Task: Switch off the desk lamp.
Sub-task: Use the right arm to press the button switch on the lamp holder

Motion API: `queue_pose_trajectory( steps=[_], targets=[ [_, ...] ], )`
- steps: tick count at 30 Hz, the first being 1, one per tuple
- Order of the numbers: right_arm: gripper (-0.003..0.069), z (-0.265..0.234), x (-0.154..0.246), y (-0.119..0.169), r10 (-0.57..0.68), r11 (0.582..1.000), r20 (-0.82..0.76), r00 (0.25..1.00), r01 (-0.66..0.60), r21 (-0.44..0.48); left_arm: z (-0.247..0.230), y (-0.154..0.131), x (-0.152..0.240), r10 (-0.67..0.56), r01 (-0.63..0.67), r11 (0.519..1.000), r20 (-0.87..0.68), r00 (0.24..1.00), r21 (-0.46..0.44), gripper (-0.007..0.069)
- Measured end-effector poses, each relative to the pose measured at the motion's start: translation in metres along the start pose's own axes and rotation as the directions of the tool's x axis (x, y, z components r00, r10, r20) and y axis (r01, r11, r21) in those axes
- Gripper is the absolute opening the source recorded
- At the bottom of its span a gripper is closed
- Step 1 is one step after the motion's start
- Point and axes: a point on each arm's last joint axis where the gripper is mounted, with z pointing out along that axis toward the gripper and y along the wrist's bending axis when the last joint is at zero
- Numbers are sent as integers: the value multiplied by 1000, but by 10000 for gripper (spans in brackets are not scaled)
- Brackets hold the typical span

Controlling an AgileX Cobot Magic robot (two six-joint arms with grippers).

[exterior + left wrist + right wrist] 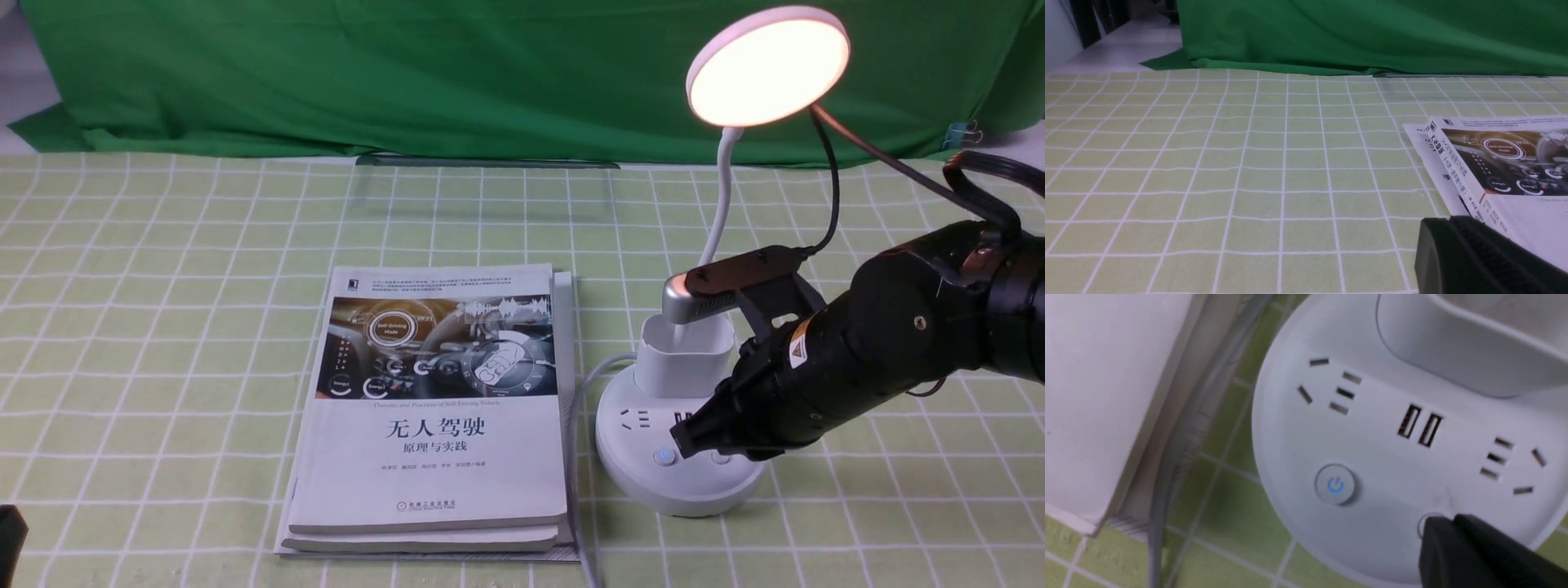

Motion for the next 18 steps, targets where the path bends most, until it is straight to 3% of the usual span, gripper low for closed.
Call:
queue_pose_trajectory(
  steps=[18],
  targets=[
    [29, 21, -4, -4, 9, 1000, -49, 999, -8, 6, 0, 0, 0, 0, 0, 1000, 0, 1000, 0, 1]
  ],
)
